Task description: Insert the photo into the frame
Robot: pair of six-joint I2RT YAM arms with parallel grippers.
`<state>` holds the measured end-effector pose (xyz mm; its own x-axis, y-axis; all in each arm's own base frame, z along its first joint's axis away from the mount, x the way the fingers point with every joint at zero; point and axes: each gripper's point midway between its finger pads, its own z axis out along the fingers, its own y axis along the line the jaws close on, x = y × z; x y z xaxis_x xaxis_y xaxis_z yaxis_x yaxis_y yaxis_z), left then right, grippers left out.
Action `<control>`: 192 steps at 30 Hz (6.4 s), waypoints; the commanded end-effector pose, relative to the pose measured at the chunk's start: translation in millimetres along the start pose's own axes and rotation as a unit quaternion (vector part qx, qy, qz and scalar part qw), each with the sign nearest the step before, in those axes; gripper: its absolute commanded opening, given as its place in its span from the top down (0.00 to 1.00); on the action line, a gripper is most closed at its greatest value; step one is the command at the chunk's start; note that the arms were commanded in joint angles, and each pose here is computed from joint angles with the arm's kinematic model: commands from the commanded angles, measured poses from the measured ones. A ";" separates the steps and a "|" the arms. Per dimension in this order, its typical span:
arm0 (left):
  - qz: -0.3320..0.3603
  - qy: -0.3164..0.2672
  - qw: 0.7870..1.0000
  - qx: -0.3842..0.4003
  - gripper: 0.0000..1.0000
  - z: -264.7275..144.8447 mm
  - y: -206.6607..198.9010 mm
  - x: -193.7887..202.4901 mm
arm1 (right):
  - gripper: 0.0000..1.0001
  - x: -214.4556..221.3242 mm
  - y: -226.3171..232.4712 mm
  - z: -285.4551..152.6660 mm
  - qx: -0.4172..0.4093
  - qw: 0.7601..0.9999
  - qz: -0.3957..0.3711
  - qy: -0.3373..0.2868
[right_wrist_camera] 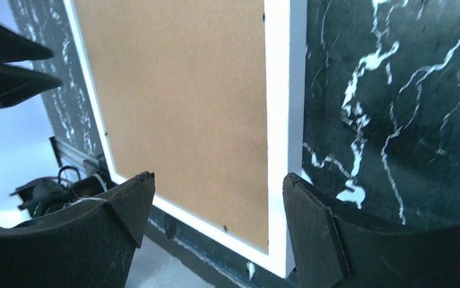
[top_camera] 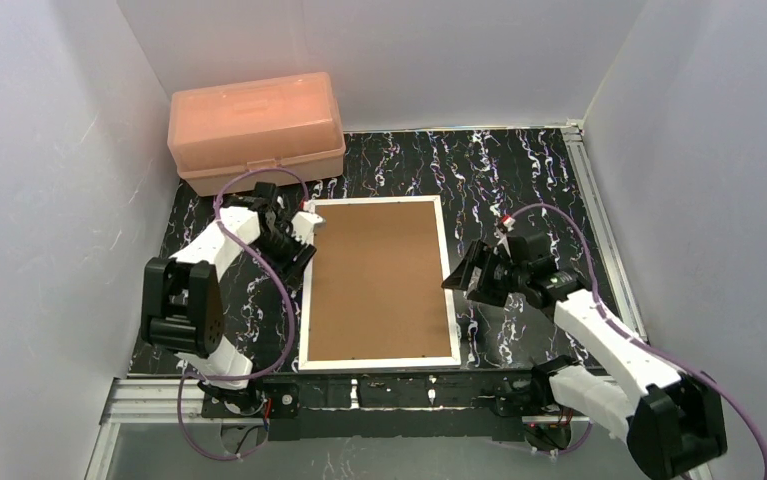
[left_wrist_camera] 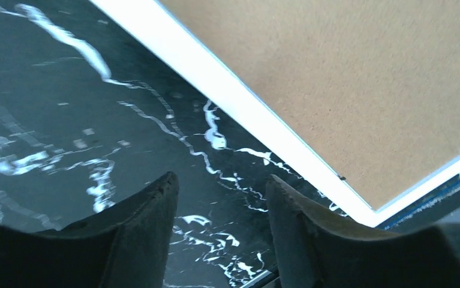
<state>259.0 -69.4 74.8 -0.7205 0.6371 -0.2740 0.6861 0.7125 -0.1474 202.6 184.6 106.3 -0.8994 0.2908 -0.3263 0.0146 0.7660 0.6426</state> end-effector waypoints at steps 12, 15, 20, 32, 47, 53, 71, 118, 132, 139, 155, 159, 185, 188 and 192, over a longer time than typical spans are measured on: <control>0.007 0.035 0.995 0.093 0.55 35.5 -28.5 35.1 | 0.15 94.2 -0.4 -29.1 -0.075 0.981 0.092 0.153; 0.008 0.037 0.995 0.093 0.56 35.8 -27.7 35.0 | 0.15 97.1 -0.5 -28.7 -0.076 0.980 0.093 0.161; 0.006 0.038 0.995 0.089 0.58 37.6 -24.7 33.3 | 0.16 106.2 -4.8 -23.4 -0.074 0.976 0.100 0.176; 0.002 0.039 0.996 0.086 0.60 38.5 -23.3 32.5 | 0.16 107.5 -0.1 -9.6 -0.077 0.976 0.091 0.181; 0.007 0.033 0.996 0.081 0.63 34.6 -21.0 27.9 | 0.17 105.5 -5.9 2.1 -0.067 0.981 0.083 0.161; 0.003 0.030 0.996 0.084 0.63 32.7 -21.6 24.1 | 0.18 115.4 -10.0 1.2 -0.058 0.978 0.085 0.182; 0.004 0.028 0.995 0.097 0.66 33.0 -27.3 25.5 | 0.17 118.6 -13.5 -10.6 -0.027 0.977 0.060 0.202; 0.054 0.035 0.993 0.099 0.73 21.7 -29.9 33.1 | 0.19 135.1 -37.6 15.2 0.031 0.980 0.055 0.189; 0.112 0.032 0.991 0.073 0.71 37.6 -30.4 58.2 | 0.19 131.3 -36.2 15.2 0.034 0.981 0.056 0.181; 0.144 0.043 0.985 0.079 0.70 60.0 -54.9 66.2 | 0.19 129.8 -34.0 15.6 0.032 0.981 0.059 0.179; 0.144 0.039 0.985 0.091 0.70 66.9 -67.7 61.8 | 0.19 134.7 -35.5 25.6 0.033 0.981 0.062 0.181; 0.143 0.039 0.985 0.090 0.70 66.8 -67.6 61.5 | 0.19 135.9 -35.9 29.2 0.036 0.980 0.059 0.185; 0.116 0.026 0.992 0.038 0.72 49.0 -29.1 41.9 | 0.17 0.2 29.0 22.8 -0.052 0.994 -0.020 0.095; 0.106 0.020 0.994 0.028 0.71 48.3 -18.9 33.0 | 0.17 -8.8 32.2 33.9 -0.056 0.994 -0.026 0.095; 0.097 0.016 0.995 0.015 0.72 56.1 -7.1 22.2 | 0.17 -23.5 31.9 46.3 -0.059 0.995 -0.027 0.082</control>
<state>225.3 -69.5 18.0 -0.5651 0.7918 -0.2317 0.8246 0.5506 -0.1295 211.4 218.0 80.6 -0.9794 0.1519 -0.1330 0.0235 0.7401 0.6721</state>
